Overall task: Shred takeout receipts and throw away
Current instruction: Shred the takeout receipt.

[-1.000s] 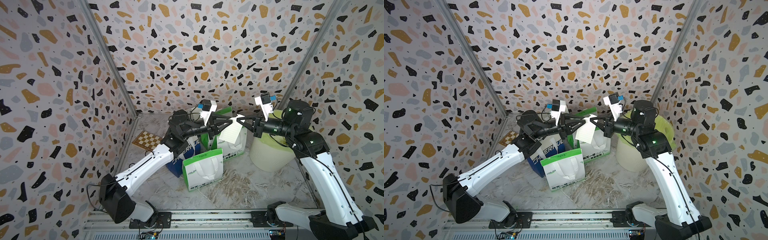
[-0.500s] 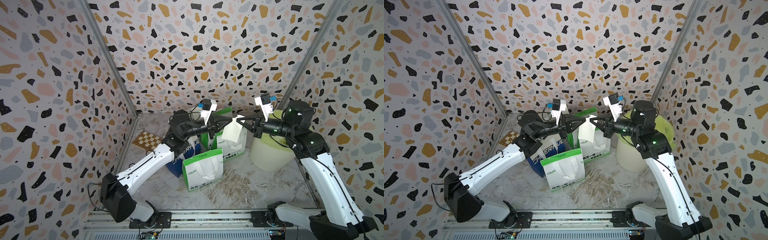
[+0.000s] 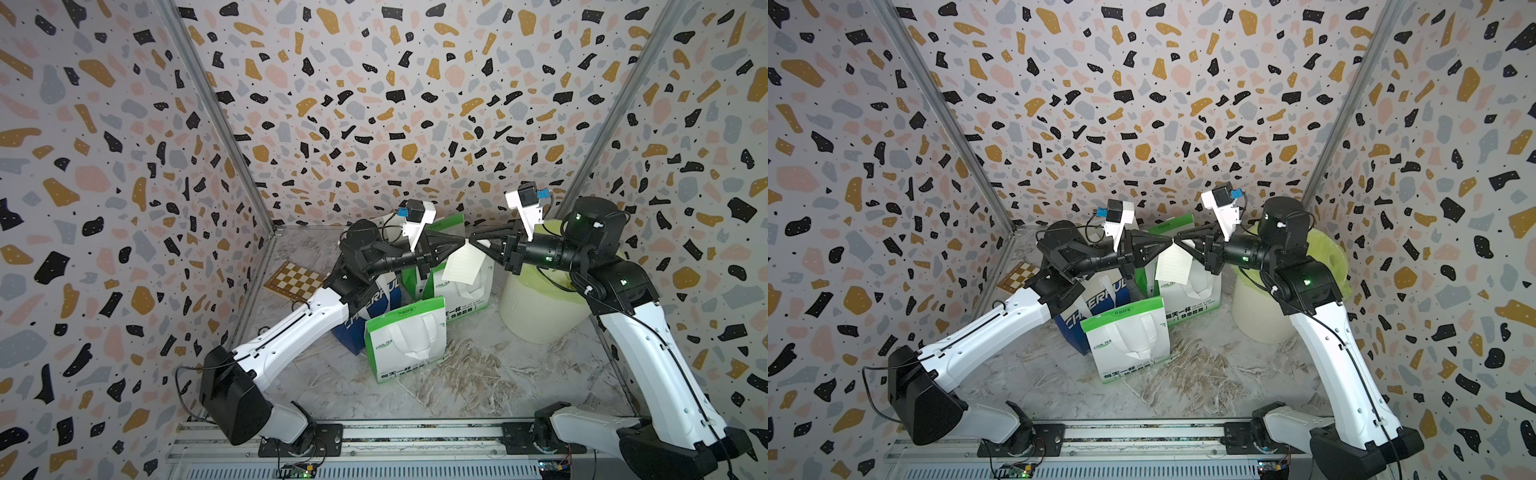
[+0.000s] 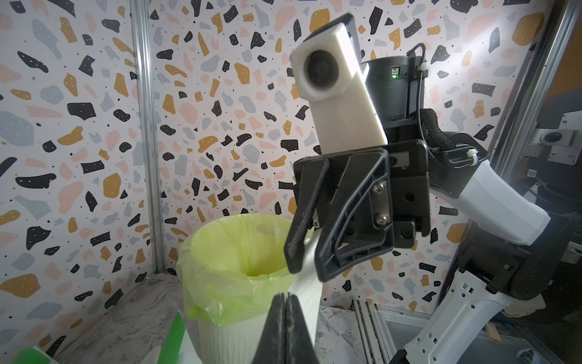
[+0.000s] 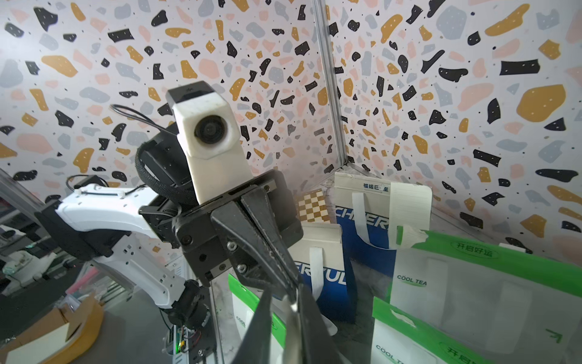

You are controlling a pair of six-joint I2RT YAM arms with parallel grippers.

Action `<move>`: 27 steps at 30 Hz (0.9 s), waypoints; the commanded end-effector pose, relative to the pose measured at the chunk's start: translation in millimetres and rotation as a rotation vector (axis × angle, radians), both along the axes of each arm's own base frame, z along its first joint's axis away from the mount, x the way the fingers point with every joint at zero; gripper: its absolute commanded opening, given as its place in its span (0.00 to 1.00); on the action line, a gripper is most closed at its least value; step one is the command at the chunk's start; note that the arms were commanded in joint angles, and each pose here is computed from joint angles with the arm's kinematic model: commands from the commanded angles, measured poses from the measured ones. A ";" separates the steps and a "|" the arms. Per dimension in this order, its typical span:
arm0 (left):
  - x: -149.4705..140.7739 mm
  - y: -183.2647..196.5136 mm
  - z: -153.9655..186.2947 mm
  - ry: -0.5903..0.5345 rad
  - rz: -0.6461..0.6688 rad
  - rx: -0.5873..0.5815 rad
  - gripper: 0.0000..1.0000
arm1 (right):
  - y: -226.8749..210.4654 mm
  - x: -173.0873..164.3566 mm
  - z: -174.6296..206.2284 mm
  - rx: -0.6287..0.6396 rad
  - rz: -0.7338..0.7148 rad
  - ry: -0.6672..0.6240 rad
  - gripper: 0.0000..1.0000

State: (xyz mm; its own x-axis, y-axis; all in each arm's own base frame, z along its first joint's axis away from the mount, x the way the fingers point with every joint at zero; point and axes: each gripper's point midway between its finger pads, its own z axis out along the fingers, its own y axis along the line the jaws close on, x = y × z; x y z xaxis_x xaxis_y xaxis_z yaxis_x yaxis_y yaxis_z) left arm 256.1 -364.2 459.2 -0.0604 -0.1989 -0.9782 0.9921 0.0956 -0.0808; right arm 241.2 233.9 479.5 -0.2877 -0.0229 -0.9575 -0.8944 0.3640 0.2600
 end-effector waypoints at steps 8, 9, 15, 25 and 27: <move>-10.3 6.0 16.3 -0.064 0.008 -0.026 0.00 | 3.8 -4.6 2.1 -0.028 -0.011 -0.020 0.03; -10.6 6.0 16.2 -0.065 0.008 -0.026 0.00 | 3.5 -4.1 2.5 -0.028 -0.016 -0.021 0.02; -12.3 6.6 17.8 -0.071 0.006 -0.031 0.00 | 0.9 1.5 -1.1 -0.044 -0.052 -0.015 0.03; -14.1 8.3 19.1 -0.077 0.008 -0.031 0.00 | -2.2 8.0 -5.1 -0.062 -0.093 -0.010 0.12; -14.1 8.3 19.1 -0.076 0.007 -0.030 0.00 | -2.0 7.9 -5.0 -0.061 -0.091 -0.010 0.09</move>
State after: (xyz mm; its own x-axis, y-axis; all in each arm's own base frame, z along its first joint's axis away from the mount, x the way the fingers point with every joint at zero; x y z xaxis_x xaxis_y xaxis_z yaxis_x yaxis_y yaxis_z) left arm 255.5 -362.8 458.3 -0.0527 -0.1867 -0.9810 0.9905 0.1150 -0.0751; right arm 253.9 233.8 459.7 -0.3193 -0.0661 -0.9453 -0.8516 0.4576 0.2557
